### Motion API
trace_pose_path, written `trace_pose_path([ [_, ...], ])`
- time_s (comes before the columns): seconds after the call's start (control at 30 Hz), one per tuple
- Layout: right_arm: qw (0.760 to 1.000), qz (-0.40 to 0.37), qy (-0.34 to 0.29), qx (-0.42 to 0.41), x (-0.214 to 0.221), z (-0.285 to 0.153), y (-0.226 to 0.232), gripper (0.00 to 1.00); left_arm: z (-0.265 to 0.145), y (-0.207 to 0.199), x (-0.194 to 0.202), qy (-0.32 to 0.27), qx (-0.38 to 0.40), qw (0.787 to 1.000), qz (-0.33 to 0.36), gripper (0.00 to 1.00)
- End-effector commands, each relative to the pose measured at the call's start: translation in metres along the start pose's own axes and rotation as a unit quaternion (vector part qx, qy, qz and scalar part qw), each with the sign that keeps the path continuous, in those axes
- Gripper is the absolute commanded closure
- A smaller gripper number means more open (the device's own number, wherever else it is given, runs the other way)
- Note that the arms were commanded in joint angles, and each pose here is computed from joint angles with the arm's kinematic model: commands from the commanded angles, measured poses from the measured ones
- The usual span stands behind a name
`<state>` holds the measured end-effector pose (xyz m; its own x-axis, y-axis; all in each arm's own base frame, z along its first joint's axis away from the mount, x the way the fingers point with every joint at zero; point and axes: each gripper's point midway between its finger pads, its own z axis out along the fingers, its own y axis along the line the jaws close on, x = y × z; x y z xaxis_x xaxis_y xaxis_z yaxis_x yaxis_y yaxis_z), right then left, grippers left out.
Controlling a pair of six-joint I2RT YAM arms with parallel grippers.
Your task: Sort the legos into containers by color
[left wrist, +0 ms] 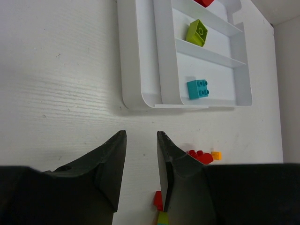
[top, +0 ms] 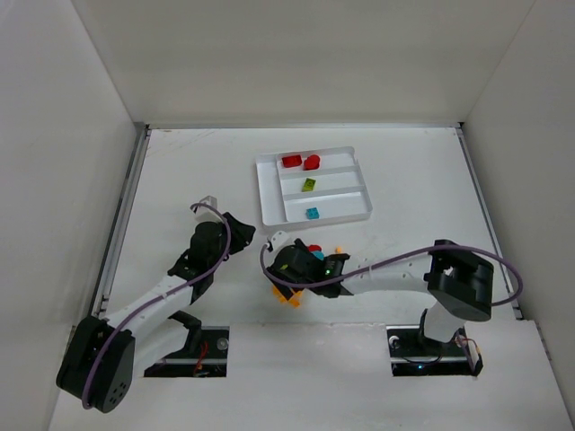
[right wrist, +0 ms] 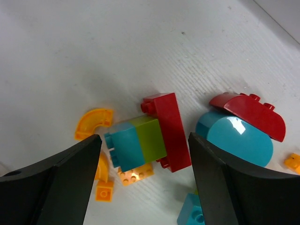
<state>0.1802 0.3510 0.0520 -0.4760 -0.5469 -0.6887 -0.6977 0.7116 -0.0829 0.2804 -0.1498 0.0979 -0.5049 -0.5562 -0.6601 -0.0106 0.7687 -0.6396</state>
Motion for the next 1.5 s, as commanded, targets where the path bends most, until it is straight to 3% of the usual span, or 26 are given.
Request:
trace_pose_path([
  [0.0, 1.0, 0.018, -0.012, 0.016, -0.018, 0.003, -0.011, 0.18, -0.003, -0.006, -0.006, -0.012, 0.016, 1.0, -0.004, 0.7],
  [0.3, 0.998, 0.056, 0.009, -0.029, -0.011, 0.007, -0.008, 0.24, -0.004, -0.007, -0.003, -0.004, 0.021, 1.0, -0.004, 0.7],
  [0.57, 0.997, 0.062, 0.02, -0.037, -0.006, 0.005, -0.009, 0.18, -0.007, -0.009, -0.006, -0.006, 0.023, 1.0, -0.005, 0.7],
  [0.8, 0.997, 0.06, 0.035, -0.036, -0.002, 0.008, -0.008, 0.4, -0.013, -0.012, -0.009, -0.011, 0.028, 1.0, -0.006, 0.68],
  [1.03, 0.989, 0.109, -0.043, -0.087, -0.046, -0.015, -0.014, 0.41, -0.021, -0.03, -0.005, 0.014, 0.066, 0.997, -0.025, 0.57],
  [1.47, 0.936, 0.166, -0.12, -0.288, -0.088, -0.045, 0.009, 0.4, -0.042, -0.077, 0.029, 0.138, 0.172, 0.972, -0.081, 0.45],
])
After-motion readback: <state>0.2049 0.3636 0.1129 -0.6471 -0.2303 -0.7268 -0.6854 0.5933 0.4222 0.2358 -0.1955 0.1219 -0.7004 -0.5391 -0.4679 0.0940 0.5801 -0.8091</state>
